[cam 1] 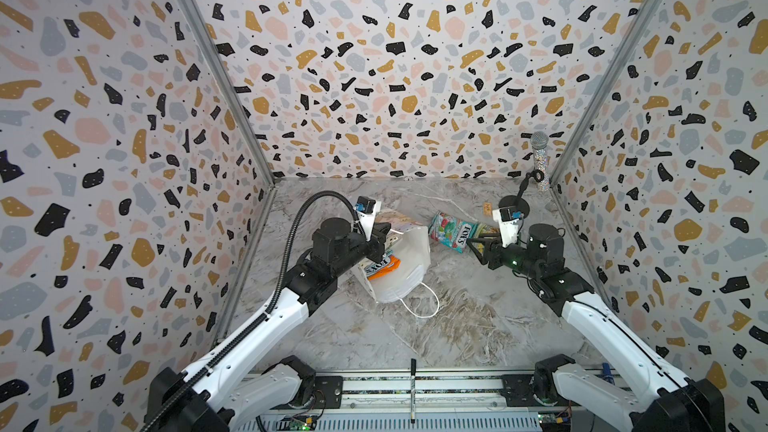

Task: Take the snacks out of the paper bag
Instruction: 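Move the right gripper back into the bag opening toward the stacked packets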

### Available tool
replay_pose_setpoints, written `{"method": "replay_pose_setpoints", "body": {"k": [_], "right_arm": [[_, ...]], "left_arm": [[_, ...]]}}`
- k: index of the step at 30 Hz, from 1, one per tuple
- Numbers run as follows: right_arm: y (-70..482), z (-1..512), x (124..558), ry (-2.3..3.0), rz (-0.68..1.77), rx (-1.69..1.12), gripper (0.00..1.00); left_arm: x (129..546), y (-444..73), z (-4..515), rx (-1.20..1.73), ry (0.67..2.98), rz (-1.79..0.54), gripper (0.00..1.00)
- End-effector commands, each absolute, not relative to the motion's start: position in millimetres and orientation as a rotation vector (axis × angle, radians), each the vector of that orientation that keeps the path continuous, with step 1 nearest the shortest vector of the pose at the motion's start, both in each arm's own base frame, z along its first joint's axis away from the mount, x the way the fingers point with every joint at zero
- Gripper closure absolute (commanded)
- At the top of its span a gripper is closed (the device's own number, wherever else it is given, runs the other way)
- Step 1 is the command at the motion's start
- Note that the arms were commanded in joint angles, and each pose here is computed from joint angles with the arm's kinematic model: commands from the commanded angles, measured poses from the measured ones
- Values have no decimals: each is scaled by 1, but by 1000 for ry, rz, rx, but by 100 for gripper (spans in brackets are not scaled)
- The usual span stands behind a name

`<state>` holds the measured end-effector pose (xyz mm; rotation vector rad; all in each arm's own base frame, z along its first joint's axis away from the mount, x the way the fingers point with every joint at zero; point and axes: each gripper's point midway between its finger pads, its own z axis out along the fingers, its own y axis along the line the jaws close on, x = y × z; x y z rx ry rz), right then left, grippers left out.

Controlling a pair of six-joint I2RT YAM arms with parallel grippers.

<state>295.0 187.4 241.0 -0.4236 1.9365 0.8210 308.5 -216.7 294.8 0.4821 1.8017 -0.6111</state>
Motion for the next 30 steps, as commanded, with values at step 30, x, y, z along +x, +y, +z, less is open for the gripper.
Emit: {"method": "replay_pose_setpoints", "body": {"k": [30], "right_arm": [[407, 178, 242, 2044, 1183, -774, 63]], "left_arm": [[308, -209, 318, 407, 1715, -612, 100]]}}
